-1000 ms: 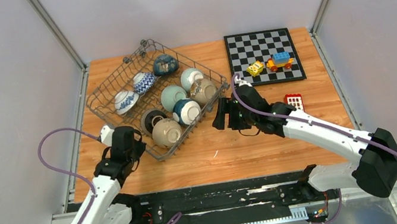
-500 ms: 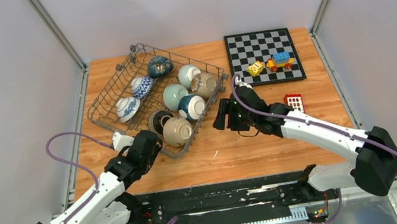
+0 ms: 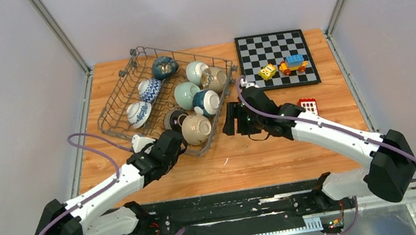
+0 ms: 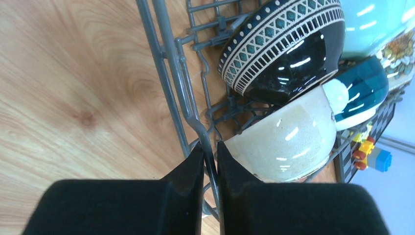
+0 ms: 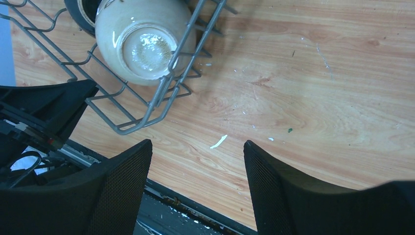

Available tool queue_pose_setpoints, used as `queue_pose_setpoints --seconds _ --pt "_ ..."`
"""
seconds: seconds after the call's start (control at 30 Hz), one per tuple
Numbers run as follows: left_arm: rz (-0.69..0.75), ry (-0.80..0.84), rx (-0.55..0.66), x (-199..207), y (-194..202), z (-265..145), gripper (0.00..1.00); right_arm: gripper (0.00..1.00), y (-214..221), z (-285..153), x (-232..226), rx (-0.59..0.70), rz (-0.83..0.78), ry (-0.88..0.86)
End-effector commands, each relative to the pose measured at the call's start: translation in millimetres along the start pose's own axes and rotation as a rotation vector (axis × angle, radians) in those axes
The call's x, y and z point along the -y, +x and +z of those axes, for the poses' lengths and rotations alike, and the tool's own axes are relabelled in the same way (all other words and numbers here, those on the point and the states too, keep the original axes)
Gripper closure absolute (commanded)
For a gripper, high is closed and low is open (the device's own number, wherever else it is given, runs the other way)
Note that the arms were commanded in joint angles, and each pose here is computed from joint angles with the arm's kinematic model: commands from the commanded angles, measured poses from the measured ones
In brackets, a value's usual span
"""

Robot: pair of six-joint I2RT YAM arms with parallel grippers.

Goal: Unload the bowls from the dish rack
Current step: Adjust the dish rack at the center of the board.

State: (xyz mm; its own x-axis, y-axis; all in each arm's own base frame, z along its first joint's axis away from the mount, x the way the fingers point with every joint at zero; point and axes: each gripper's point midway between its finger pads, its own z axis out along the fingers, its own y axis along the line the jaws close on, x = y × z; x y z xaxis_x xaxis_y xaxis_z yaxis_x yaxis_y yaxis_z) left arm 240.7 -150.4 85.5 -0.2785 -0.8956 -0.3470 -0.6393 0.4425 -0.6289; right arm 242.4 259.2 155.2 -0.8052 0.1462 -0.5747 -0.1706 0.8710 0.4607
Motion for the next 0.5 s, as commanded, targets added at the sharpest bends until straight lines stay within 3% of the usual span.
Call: queue_pose_setpoints --seconds 0.0,0.47 --pt "0.086 0.051 -0.127 14.1 34.5 -1.9 0.83 0.27 -8.1 -4.1 2.1 -0.005 -0.055 0.025" --pt "0.292 0.048 -0.134 -12.5 10.1 -34.9 0.21 0.24 -20.2 -0.5 1.5 0.003 -0.102 0.063"
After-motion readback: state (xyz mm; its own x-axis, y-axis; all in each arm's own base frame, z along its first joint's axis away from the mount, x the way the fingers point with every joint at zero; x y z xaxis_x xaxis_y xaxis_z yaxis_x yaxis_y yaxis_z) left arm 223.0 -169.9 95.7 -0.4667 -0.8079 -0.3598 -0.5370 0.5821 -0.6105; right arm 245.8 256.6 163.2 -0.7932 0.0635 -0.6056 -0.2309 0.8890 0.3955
